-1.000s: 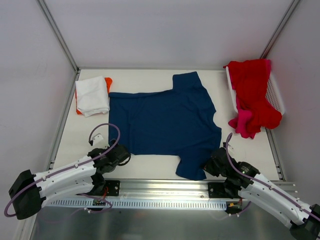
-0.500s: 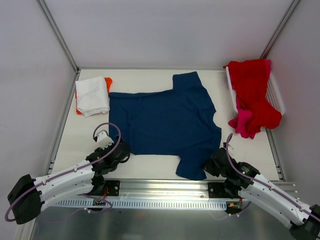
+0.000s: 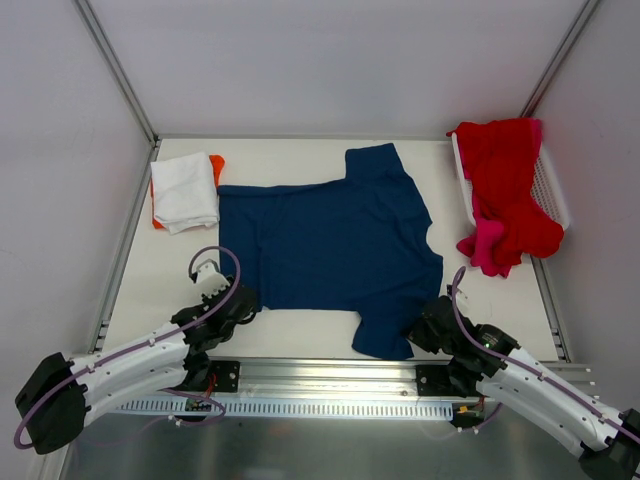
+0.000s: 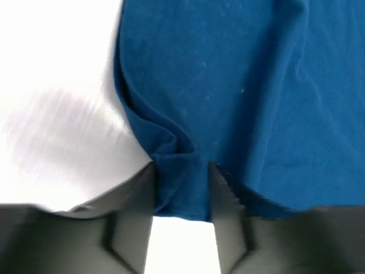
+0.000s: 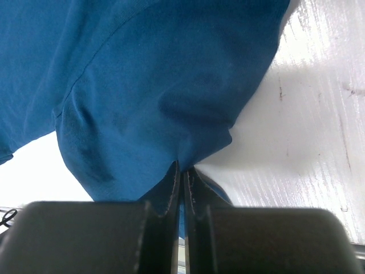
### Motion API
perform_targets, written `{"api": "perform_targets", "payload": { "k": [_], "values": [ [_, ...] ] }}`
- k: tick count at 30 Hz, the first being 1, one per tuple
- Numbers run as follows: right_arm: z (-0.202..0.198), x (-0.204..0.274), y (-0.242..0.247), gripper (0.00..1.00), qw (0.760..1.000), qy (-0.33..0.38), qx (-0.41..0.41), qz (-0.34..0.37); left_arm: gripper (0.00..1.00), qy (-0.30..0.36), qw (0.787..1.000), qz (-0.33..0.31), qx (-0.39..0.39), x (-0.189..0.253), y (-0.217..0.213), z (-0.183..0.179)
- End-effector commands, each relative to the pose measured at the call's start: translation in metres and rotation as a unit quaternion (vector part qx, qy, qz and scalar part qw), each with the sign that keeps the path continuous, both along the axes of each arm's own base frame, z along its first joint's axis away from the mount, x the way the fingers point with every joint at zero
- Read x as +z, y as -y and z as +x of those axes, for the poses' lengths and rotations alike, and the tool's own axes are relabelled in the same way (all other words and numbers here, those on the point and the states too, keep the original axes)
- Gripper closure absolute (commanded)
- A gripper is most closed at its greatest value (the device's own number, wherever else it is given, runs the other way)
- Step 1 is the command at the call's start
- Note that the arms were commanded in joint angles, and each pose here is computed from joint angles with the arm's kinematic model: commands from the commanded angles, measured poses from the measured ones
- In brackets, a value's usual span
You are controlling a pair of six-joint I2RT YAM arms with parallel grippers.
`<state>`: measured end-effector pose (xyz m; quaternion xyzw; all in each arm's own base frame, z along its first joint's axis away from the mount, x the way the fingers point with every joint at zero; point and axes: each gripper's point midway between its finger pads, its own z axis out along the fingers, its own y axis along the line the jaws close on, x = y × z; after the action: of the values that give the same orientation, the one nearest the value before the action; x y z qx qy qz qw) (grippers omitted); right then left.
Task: Fold and stack the t-shirts
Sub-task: Fold the tshirt
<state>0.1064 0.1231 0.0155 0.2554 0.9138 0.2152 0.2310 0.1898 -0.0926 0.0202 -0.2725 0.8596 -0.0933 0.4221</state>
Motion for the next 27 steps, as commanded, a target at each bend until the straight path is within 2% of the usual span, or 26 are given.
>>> {"api": "perform_targets", "payload": {
  "k": [1, 2, 5, 13, 21, 27],
  "values": [
    [0.002, -0.002, 0.002, 1.0, 1.0, 0.001, -0.013, -0.004, 0.67, -0.044, 0.999, 0.014, -0.011, -0.02, -0.006, -0.016],
    [0.003, -0.002, 0.002, 0.99, 1.0, 0.002, -0.014, -0.002, 0.81, -0.045, 0.999, 0.014, -0.012, -0.02, -0.006, -0.016],
    [0.003, -0.002, 0.001, 0.99, 1.0, 0.001, -0.014, -0.003, 1.0, -0.048, 0.999, 0.015, -0.01, -0.02, -0.006, -0.016],
    [0.004, -0.003, 0.004, 0.99, 1.0, 0.0, -0.014, -0.015, 1.0, -0.052, 0.998, 0.01, -0.032, -0.008, 0.004, -0.015],
    [0.02, 0.048, 0.039, 0.99, 0.993, 0.075, -0.043, -0.076, 1.0, -0.037, 0.998, 0.01, -0.057, 0.022, 0.007, -0.014],
    [0.027, 0.075, 0.041, 1.0, 0.991, 0.104, -0.041, -0.077, 1.0, -0.031, 0.998, 0.026, -0.055, 0.034, -0.003, -0.016]
  ]
}}
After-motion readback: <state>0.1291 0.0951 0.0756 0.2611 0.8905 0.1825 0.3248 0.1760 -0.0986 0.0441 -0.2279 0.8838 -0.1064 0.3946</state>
